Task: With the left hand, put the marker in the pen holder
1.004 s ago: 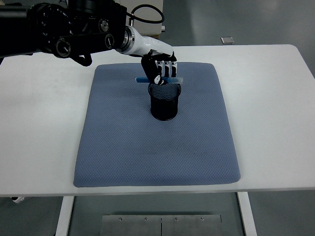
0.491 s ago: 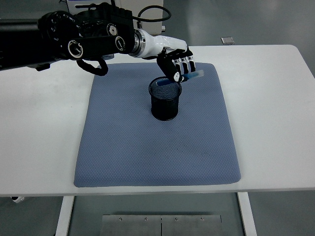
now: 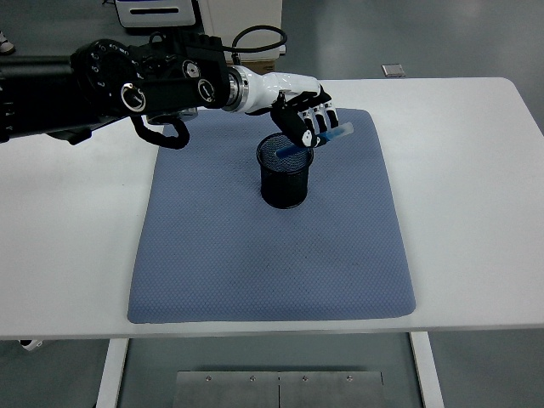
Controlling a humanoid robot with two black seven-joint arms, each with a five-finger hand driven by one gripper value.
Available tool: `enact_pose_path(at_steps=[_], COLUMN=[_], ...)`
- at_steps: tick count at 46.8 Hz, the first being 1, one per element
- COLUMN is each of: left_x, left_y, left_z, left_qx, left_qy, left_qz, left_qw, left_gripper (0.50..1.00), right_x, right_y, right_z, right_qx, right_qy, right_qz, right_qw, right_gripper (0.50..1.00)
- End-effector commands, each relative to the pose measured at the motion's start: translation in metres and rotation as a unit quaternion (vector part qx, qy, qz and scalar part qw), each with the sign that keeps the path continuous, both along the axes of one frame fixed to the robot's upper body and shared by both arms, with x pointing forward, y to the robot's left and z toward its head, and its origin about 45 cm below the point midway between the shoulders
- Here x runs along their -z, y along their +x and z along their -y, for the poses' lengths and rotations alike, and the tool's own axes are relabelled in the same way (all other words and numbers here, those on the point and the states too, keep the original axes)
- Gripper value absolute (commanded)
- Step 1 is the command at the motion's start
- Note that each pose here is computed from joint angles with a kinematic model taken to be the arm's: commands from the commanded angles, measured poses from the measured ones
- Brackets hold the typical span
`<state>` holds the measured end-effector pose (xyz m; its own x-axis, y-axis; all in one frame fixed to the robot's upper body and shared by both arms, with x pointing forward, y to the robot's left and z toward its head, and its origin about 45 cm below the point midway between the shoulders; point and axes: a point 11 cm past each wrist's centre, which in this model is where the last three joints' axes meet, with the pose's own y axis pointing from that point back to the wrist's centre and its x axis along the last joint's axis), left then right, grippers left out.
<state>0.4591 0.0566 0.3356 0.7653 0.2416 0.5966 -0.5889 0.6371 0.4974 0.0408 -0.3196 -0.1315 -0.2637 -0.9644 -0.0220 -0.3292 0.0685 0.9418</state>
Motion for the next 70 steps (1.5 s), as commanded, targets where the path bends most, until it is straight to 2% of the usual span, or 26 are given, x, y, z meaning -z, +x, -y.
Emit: enact_pose_path(at_steps=[1, 6, 17, 27, 32, 40, 48, 58, 59, 64, 70], left_x=[-0.005, -0.011, -0.018, -0.049, -0.044, -0.023, 0.006, 0.031, 0.033, 0.048, 0.048], left_y=[0.001, 0.002, 0.01, 0.029, 0.037, 0.05, 0.044, 0.028, 0.026, 0.018, 0.013], left_z=[0.0, 0.0, -0.018, -0.064, -0.109, -0.19, -0.261, -0.297, -0.301, -0.316, -0.34], left_qx=[-0.001, 0.0, -0.018, -0.077, -0.128, -0.234, -0.323, -0.353, -0.357, -0.376, -0.402], left_qy=[-0.001, -0.002, -0.008, -0.072, -0.108, -0.187, -0.272, -0.35, -0.36, -0.396, -0.422], left_qz=[0.005, 0.011, 0.012, 0.024, 0.015, 0.003, -0.015, -0.04, -0.039, -0.041, -0.031], left_qw=[1.0, 1.0, 1.0, 0.994, 0.986, 0.954, 0.906, 0.867, 0.861, 0.836, 0.812], left_gripper=[0.871, 1.0, 1.0, 1.0, 1.0, 1.0, 1.0, 1.0, 1.0, 1.0, 1.0], right_x=[0.0, 0.0, 0.0, 0.0, 0.0, 0.0, 0.0, 0.0, 0.0, 0.002, 0.002], right_y=[0.0, 0.0, 0.0, 0.0, 0.0, 0.0, 0.0, 0.0, -0.001, -0.02, -0.02], right_z=[0.0, 0.0, 0.0, 0.0, 0.0, 0.0, 0.0, 0.0, 0.001, 0.0, 0.0], right_qx=[0.0, 0.0, 0.0, 0.0, 0.0, 0.0, 0.0, 0.004, 0.005, 0.004, 0.005], right_qy=[0.0, 0.0, 0.0, 0.0, 0.0, 0.0, 0.0, 0.001, 0.0, 0.002, 0.001], right_qz=[0.0, 0.0, 0.0, 0.0, 0.0, 0.0, 0.0, 0.001, 0.0, -0.017, -0.017], right_qw=[1.0, 1.0, 1.0, 1.0, 1.0, 1.0, 1.0, 1.0, 1.0, 1.0, 1.0], right_gripper=[1.0, 1.0, 1.0, 1.0, 1.0, 1.0, 1.0, 1.0, 1.0, 1.0, 1.0])
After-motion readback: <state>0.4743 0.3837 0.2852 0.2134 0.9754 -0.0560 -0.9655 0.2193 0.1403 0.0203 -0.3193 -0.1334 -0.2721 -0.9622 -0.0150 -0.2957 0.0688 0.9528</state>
